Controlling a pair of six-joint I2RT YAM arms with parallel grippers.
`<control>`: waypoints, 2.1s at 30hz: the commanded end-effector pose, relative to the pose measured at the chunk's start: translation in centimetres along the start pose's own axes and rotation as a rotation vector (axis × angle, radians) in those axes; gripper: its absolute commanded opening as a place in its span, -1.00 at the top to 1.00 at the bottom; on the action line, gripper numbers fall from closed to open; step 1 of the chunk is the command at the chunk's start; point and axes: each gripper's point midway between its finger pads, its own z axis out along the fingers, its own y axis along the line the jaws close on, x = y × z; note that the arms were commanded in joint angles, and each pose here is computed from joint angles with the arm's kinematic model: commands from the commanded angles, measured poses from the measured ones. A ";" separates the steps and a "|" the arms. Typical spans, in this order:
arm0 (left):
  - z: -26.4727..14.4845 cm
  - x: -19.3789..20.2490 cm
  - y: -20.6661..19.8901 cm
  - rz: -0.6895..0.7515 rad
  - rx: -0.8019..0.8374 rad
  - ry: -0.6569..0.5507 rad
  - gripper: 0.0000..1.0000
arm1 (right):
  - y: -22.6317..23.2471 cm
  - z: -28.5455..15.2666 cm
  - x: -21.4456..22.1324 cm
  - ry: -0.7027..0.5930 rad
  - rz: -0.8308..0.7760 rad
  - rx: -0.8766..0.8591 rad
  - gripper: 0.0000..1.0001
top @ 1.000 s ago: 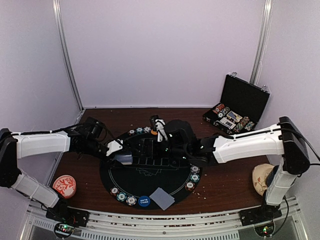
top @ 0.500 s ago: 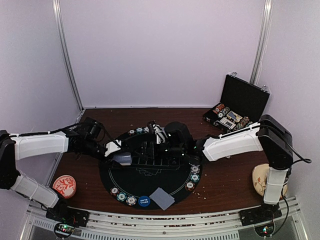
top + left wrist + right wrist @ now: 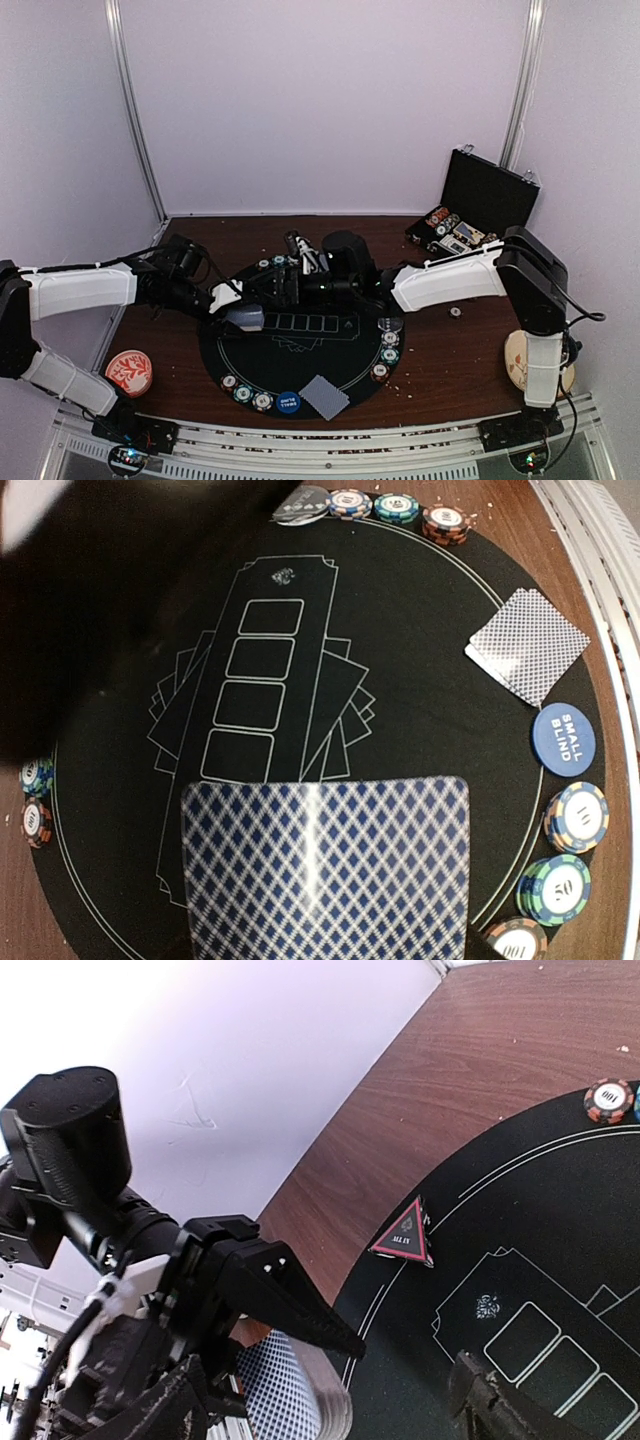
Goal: Distribute texas hold em gaming equipment
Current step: Pick up the poker card from the face-down deck piles.
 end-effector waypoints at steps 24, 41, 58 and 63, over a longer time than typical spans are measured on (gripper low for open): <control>-0.2 -1.0 -0.2 0.036 0.014 -0.043 0.75 | -3.4 4.0 4.3 0.144 -0.045 0.088 -0.12; 0.1 -0.7 -0.2 0.031 0.017 -0.033 0.74 | -3.9 0.6 2.7 0.129 -0.077 0.149 0.47; 0.2 -0.7 0.0 0.026 0.012 -0.026 0.74 | -1.6 -2.1 1.2 0.107 -0.116 0.096 1.00; 0.1 -0.7 0.1 0.025 0.006 -0.027 0.74 | -2.7 -4.9 -2.2 -0.027 -0.083 0.143 1.00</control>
